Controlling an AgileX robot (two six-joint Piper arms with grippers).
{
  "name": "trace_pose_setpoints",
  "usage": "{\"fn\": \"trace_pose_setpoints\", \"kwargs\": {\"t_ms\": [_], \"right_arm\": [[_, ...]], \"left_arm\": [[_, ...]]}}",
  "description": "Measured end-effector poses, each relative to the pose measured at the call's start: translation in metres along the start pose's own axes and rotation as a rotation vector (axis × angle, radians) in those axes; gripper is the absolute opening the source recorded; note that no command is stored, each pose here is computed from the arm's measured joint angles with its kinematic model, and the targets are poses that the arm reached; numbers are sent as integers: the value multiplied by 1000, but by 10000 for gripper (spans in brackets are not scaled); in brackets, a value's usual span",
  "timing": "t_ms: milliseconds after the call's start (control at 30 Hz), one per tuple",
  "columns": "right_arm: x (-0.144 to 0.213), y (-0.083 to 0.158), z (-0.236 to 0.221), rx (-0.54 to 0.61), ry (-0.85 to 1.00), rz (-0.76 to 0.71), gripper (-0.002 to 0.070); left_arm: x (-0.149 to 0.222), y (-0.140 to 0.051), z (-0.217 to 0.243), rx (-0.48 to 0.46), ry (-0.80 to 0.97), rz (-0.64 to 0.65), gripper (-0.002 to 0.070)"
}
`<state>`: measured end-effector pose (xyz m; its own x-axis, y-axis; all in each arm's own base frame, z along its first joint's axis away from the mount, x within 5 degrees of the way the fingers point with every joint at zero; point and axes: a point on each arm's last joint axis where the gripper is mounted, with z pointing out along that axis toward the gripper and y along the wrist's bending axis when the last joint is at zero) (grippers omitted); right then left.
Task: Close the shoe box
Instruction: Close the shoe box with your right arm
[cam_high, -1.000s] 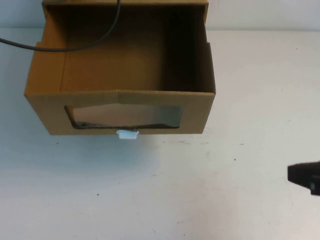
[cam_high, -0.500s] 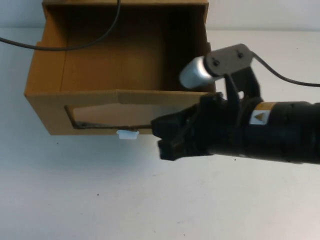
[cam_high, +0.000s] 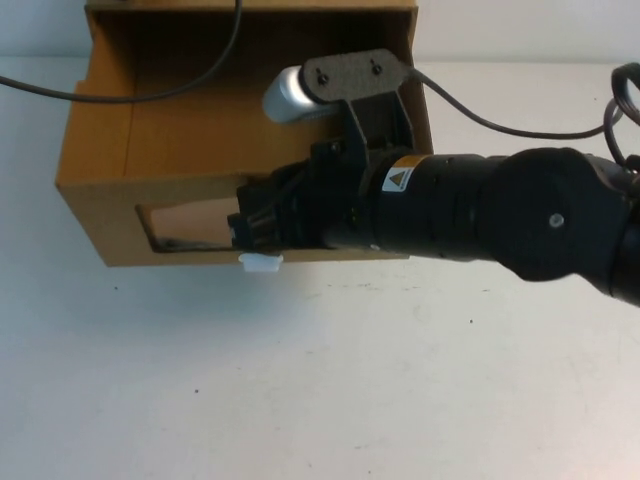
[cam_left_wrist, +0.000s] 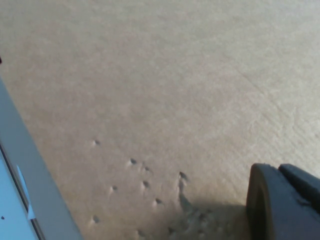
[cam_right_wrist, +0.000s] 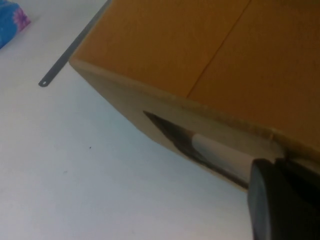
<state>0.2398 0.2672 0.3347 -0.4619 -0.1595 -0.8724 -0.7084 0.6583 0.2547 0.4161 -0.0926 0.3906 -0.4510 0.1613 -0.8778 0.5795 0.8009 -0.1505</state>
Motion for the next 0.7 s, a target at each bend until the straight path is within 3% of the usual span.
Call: {"fn": "trace_pose_setpoints", "kwargs": {"t_ms": [700], "right_arm": [[-60, -49, 47, 93, -117, 17, -11]], "left_arm": [[0, 0, 0, 0, 0, -2, -2]]}}
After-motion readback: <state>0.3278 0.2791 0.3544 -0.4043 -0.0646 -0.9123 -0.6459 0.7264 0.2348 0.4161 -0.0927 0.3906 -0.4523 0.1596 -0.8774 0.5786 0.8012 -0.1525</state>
